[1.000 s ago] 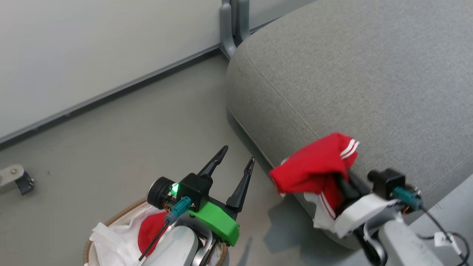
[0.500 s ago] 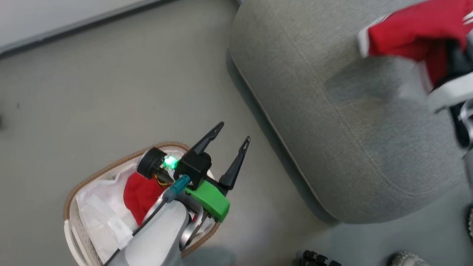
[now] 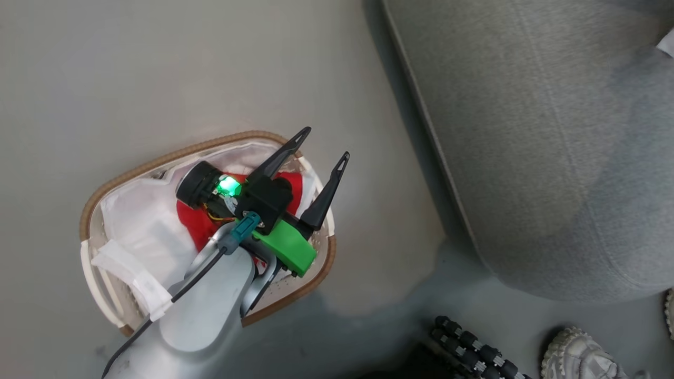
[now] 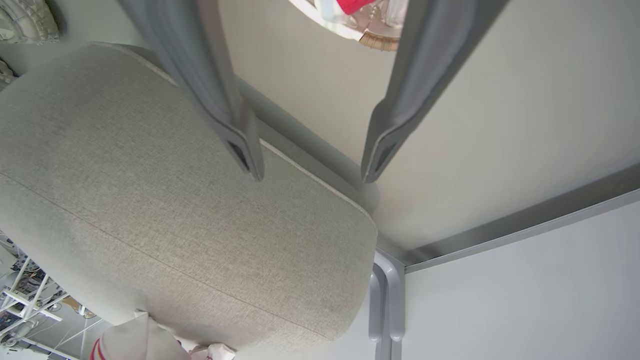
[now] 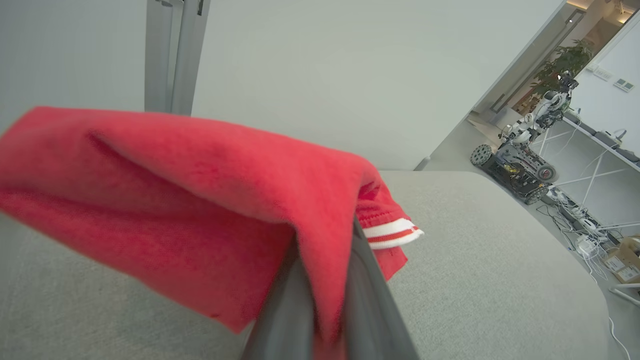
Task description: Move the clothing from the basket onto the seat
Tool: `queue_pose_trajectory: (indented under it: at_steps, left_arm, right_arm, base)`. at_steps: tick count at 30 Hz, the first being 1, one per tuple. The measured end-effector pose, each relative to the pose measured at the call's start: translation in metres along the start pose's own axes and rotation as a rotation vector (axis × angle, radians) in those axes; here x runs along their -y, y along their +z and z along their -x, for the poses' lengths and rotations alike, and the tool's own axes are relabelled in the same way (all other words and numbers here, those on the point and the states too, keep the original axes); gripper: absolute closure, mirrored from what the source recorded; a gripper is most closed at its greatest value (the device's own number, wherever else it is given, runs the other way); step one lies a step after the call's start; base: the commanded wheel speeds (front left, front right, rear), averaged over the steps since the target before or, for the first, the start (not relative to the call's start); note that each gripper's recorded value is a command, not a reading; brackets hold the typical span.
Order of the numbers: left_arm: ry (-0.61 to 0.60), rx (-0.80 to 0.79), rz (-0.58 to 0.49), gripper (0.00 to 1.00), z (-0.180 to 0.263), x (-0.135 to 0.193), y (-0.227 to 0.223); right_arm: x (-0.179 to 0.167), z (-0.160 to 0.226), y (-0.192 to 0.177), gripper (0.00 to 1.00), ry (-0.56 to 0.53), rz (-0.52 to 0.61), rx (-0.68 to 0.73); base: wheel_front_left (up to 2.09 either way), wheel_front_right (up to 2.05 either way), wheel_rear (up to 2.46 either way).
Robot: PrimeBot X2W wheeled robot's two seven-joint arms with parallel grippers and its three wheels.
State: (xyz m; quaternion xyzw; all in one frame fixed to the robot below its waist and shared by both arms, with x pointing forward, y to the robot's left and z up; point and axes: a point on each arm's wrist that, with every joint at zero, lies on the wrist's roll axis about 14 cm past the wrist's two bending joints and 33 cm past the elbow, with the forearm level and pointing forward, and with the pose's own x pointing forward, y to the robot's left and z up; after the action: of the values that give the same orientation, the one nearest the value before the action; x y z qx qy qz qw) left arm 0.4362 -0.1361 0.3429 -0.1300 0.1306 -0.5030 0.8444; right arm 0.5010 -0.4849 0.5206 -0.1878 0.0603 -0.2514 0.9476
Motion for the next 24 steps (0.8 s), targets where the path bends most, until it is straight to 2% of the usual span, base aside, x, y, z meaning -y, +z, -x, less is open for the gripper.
queue_pose_trajectory:
  at_steps: [4,5,6,7,8,14,20,24]
  left_arm:
    - [0.062,-0.028,0.024,0.00,0.013,-0.021,-0.015]
    - [0.079,-0.035,0.027,0.00,0.016,-0.026,-0.017]
    - [0.092,-0.041,0.029,0.00,0.019,-0.030,-0.019]
    - [0.105,-0.046,0.031,0.00,0.023,-0.034,-0.021]
    - [0.122,-0.051,0.034,0.00,0.026,-0.038,-0.022]
    - [0.180,-0.064,0.037,0.00,0.041,-0.045,-0.020]
    - [0.220,-0.040,0.028,0.00,0.049,-0.039,-0.001]
    - [0.269,0.000,0.014,0.00,0.060,-0.041,0.021]
  right_arm:
    - [-0.026,0.000,-0.049,1.00,0.013,-0.014,-0.113]
    - [-0.036,0.004,-0.064,0.73,0.022,-0.026,-0.146]
    - [-0.043,0.008,-0.075,0.57,0.027,-0.038,-0.170]
    - [-0.050,0.012,-0.086,0.05,0.034,-0.042,-0.199]
    - [-0.054,0.015,-0.093,0.00,0.037,-0.045,-0.214]
    - [-0.058,0.045,-0.116,0.00,0.031,-0.076,-0.269]
    - [-0.062,0.079,-0.114,0.00,0.061,-0.099,-0.264]
    - [-0.072,0.098,-0.102,0.00,0.081,-0.156,-0.231]
  base:
    - [0.00,0.00,0.00]
    - [0.00,0.00,0.00]
    - [0.00,0.00,0.00]
    - [0.00,0.00,0.00]
    - [0.00,0.00,0.00]
    - [0.00,0.00,0.00]
    - [0.00,0.00,0.00]
    - [0.00,0.00,0.00]
